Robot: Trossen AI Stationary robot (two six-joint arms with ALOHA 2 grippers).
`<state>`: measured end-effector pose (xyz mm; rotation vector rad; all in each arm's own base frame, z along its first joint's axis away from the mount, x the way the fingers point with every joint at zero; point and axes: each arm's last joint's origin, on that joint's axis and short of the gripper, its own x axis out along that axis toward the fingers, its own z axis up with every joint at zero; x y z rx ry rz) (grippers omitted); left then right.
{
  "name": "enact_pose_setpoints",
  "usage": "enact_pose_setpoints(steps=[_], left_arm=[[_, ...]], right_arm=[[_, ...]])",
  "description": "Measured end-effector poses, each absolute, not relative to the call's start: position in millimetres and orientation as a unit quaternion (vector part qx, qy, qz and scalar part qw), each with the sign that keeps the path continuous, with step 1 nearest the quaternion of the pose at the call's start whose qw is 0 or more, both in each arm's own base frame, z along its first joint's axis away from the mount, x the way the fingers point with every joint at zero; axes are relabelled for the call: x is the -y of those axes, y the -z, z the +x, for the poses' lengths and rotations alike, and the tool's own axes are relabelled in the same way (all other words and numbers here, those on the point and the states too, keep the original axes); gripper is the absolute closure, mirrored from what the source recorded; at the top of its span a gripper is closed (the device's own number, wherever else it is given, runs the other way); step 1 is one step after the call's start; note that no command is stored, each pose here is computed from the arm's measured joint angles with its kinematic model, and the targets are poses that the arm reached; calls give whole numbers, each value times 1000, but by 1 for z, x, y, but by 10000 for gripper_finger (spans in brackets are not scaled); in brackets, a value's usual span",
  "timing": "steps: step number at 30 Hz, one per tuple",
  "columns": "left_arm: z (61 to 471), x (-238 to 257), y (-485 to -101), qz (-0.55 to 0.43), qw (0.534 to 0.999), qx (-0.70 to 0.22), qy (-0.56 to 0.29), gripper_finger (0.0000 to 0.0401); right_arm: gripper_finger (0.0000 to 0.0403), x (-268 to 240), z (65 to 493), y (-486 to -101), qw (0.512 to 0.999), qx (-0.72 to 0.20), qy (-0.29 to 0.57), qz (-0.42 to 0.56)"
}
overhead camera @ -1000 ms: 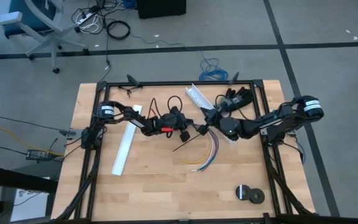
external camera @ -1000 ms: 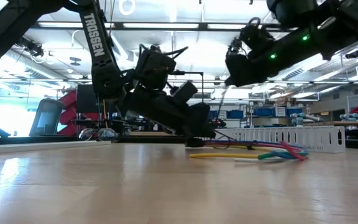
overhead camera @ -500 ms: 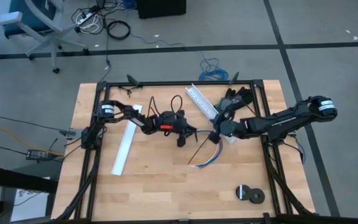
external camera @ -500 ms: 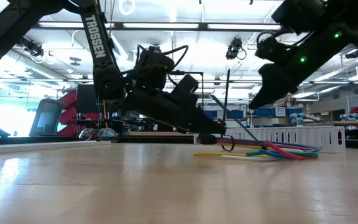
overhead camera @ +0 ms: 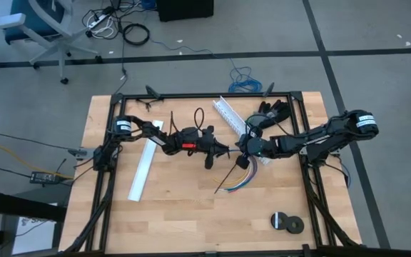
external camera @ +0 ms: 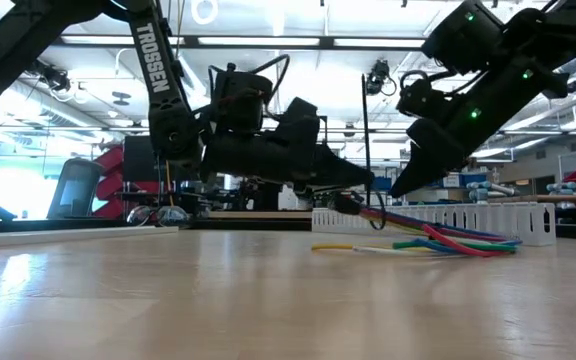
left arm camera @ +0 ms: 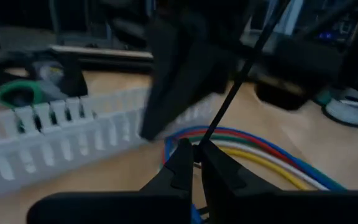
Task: Ziptie cables
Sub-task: Wrap the cable wires with black zip tie
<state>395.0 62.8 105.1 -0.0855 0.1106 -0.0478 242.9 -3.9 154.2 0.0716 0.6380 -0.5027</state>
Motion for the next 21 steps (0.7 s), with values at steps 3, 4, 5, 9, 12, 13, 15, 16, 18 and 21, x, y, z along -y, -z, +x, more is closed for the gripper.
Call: enact_pose_setpoints(steps=[3,4,5,9,12,13,15,16,18,21], left_arm=[[396,-63,-106,-39,998,-52,-14,376],[396,-63,-106,-36,998,-52,-23,376],[397,-63,-106,-33,998,-53,-26,376],[400,-61,-105,-26,997,-67,-25,375],[401,-62,-104,-27,996,-81,-29,375],[401,-62,-104,-27,995,-86,-31,375],[402,-62,-103,-28,995,-93,-31,375],[402,-62,-102,-28,995,-95,-31,375],[402,-62,-102,-28,995,-94,-31,374],[402,-62,-103,-28,995,-94,-31,374]], right_arm=[[403,3,244,-155,920,-306,242,35],[403,3,244,-155,921,-302,242,35],[403,3,245,-156,923,-298,240,34],[403,3,249,-162,935,-268,231,18],[401,2,253,-166,946,-250,208,-4],[398,1,254,-167,949,-248,195,-9],[388,0,254,-166,950,-252,181,-17],[383,0,254,-166,951,-253,180,-18],[371,0,254,-166,950,-257,179,-19],[352,0,253,-165,948,-262,179,-20]])
